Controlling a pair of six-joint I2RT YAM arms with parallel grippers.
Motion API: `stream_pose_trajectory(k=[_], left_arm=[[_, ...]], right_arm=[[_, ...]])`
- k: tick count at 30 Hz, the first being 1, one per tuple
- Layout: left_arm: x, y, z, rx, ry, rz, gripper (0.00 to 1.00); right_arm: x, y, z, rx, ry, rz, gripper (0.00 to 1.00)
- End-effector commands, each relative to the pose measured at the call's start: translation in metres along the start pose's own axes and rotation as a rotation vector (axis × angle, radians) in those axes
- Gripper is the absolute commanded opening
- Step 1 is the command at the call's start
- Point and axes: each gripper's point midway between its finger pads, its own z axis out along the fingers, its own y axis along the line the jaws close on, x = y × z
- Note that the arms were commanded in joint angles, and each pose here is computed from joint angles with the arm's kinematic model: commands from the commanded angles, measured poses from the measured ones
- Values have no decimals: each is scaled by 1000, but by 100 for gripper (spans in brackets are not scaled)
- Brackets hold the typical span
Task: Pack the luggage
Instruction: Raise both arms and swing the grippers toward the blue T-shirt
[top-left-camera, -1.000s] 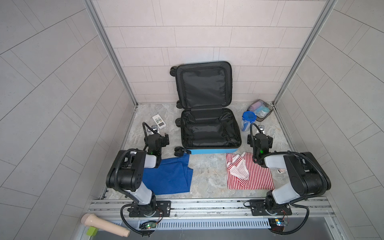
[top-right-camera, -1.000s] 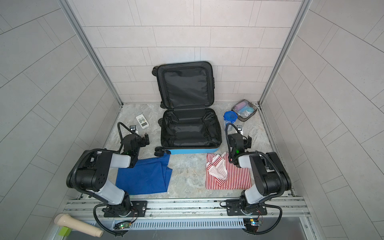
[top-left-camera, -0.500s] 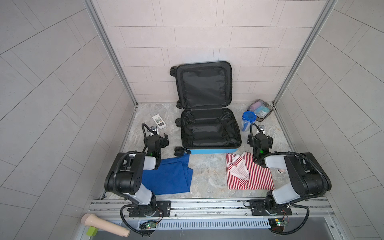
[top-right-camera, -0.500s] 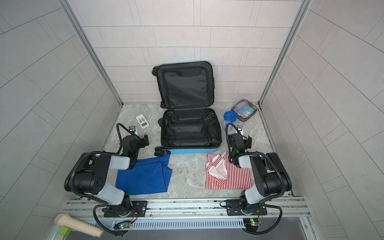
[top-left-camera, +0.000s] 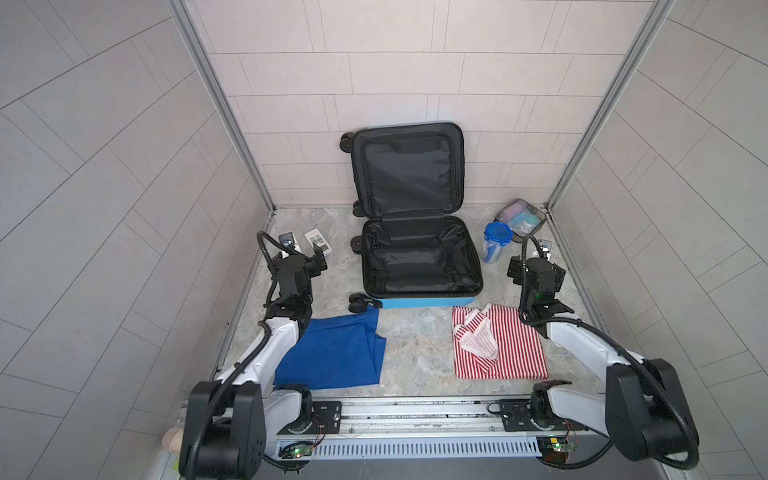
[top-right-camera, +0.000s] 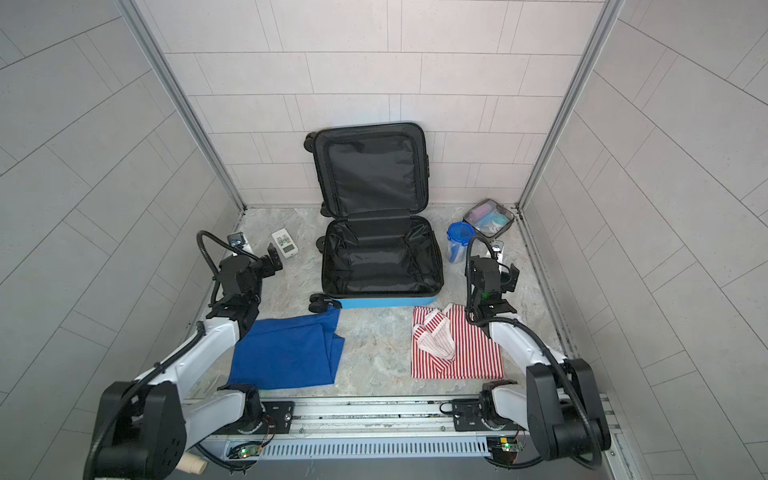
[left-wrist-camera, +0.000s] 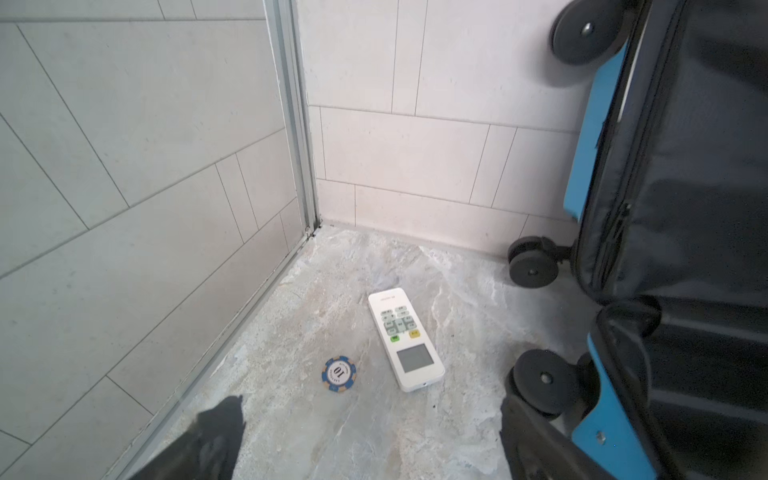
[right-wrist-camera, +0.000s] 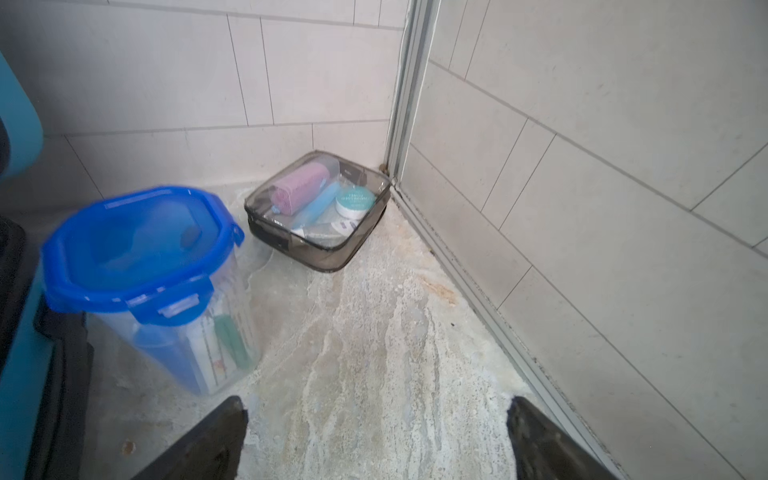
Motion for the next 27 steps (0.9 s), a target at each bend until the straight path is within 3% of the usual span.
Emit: stream_pose_trajectory(k=[1,5,7,8,10,13,16,20,27], left_arm=[[-10,13,-20,-59,115,-106,100],[-20,37,-48,-191,189,-242,100],[-18,34,-57,-159,243,-280,100],[-14,26,-60,-114,285,-285,100],[-3,11,-68,-32,378,-297,99],[29,-7,-83,59,539,-339,88],[72,-21,-98,112,700,-420,76],[134,-29,-128,102,913,-441,69],[191,-52,-172,106,984,-360,69]], right_arm=[[-7,-15,-17,48,107,43,100],[-15,-37,-38,113,219,111,99],[-13,-47,-46,126,282,199,100],[-11,-40,-48,57,331,249,99],[-7,-15,-52,-122,410,335,87],[3,36,-71,-393,550,380,73],[27,70,-95,-473,654,344,77],[45,125,-145,-612,655,257,88],[80,196,-222,-826,673,154,89]])
